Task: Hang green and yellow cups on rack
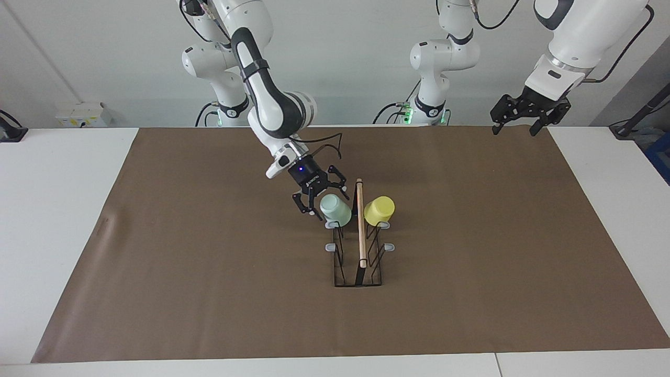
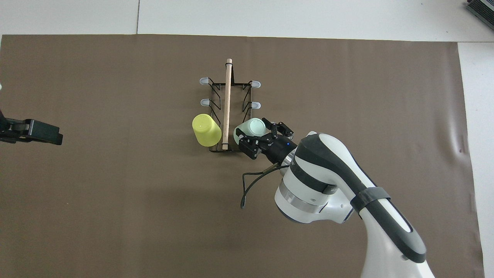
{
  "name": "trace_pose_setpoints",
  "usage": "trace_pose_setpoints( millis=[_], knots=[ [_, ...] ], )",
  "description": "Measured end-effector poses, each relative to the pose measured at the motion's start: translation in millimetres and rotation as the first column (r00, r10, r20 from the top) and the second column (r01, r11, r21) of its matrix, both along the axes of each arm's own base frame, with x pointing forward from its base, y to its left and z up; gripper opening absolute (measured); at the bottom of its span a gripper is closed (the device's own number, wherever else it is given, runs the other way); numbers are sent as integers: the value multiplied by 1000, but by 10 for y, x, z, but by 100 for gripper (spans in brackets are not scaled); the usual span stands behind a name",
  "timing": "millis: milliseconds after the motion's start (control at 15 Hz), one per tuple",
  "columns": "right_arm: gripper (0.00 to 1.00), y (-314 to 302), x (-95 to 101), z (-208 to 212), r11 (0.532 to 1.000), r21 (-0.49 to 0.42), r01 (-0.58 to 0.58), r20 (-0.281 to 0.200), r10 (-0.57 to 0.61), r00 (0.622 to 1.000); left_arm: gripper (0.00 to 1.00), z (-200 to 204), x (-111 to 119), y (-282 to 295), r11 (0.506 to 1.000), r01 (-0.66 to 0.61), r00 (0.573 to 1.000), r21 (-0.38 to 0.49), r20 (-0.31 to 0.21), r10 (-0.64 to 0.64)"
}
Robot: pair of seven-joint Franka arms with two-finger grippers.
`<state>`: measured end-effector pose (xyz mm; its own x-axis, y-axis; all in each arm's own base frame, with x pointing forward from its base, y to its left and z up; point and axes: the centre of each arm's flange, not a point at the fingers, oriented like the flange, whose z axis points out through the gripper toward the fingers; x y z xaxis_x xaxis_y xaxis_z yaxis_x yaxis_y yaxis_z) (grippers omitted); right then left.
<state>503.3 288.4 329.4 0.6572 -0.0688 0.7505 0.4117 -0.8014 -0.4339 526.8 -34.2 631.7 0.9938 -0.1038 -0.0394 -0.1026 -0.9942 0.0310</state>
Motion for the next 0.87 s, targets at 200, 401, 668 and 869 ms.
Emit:
trace_pose_setpoints(
  millis=[200,401,668,869],
  knots=[
    [100,-84,105,93,1000,4,15,22,-15,1000,100,0,0,0,1000,0,1000,0,0,0],
    [100,-233,258,216,1000,-25,10,67,-8,998,100,0,0,0,1000,0,1000,0,0,0],
    [100,-397,456,389,993,-113,-36,146,52,988,100,0,0,0,1000,0,1000,0,0,0],
    [100,-553,580,458,977,-202,-72,190,111,976,100,0,0,0,1000,0,1000,0,0,0]
  ],
)
